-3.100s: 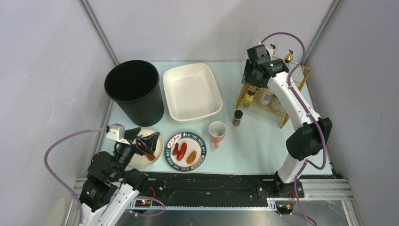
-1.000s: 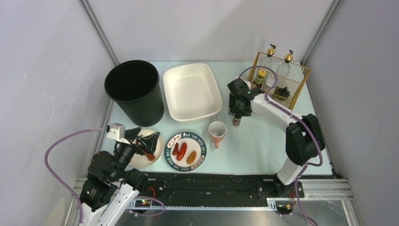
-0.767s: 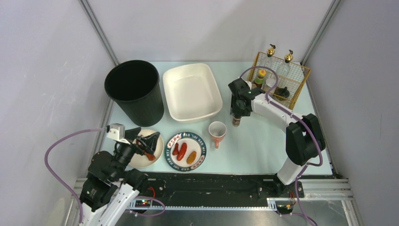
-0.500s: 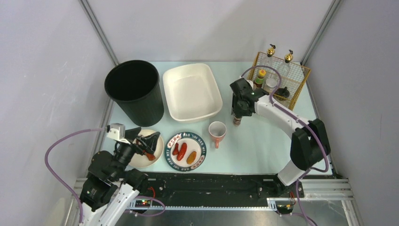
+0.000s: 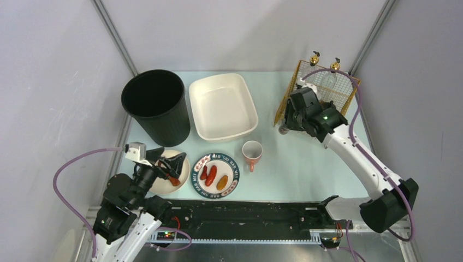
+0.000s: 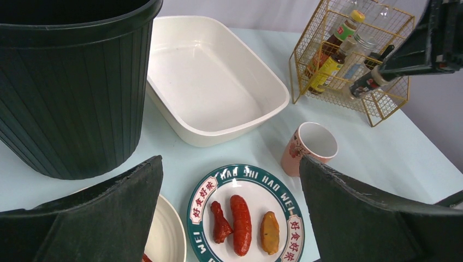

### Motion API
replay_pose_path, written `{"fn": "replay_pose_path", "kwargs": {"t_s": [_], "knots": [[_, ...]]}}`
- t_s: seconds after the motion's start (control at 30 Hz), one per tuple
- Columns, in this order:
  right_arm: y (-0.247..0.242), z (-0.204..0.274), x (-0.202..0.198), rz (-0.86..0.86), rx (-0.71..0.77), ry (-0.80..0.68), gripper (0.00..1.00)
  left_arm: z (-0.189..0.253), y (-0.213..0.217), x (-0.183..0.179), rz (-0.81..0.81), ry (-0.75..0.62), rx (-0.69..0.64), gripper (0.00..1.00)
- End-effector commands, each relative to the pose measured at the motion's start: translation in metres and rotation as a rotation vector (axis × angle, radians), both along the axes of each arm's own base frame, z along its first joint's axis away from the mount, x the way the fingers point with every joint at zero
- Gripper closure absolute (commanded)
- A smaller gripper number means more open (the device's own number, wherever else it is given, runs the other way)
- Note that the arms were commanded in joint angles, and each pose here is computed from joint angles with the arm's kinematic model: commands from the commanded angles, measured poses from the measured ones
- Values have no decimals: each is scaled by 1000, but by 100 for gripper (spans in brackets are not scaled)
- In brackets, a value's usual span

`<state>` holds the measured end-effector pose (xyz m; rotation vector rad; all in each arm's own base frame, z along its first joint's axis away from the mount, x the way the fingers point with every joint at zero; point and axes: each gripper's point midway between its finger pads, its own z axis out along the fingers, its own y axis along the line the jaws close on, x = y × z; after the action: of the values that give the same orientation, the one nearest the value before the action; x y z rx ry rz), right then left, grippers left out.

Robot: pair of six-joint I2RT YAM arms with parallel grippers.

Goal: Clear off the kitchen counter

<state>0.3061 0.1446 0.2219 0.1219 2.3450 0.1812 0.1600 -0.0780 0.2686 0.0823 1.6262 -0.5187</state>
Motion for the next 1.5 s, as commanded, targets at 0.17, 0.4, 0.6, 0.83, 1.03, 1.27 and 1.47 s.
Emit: {"fn": "replay_pose_path", "kwargs": {"t_s": [0.17,0.4,0.6,0.83,1.03,1.27,1.47], "knots": [[-61,51,2,-140,21,-112,94,1,-1,2,-2,-7,-1,2],[-81,57,16,-200,98,-113,94,2,-1,1,-1,-12,-3,2],[-92,45,36,-248,119,-92,94,2,0,1,1,-14,-5,2],[-103,26,56,-307,62,-62,94,2,0,1,2,-15,-5,2],[-110,7,70,-339,16,-35,95,3,0,1,4,-16,-5,2],[-112,-5,81,-351,2,-14,96,2,1,1,6,-13,-5,2],[-109,-21,86,-348,-3,29,96,1,0,2,5,-8,-2,2]]}}
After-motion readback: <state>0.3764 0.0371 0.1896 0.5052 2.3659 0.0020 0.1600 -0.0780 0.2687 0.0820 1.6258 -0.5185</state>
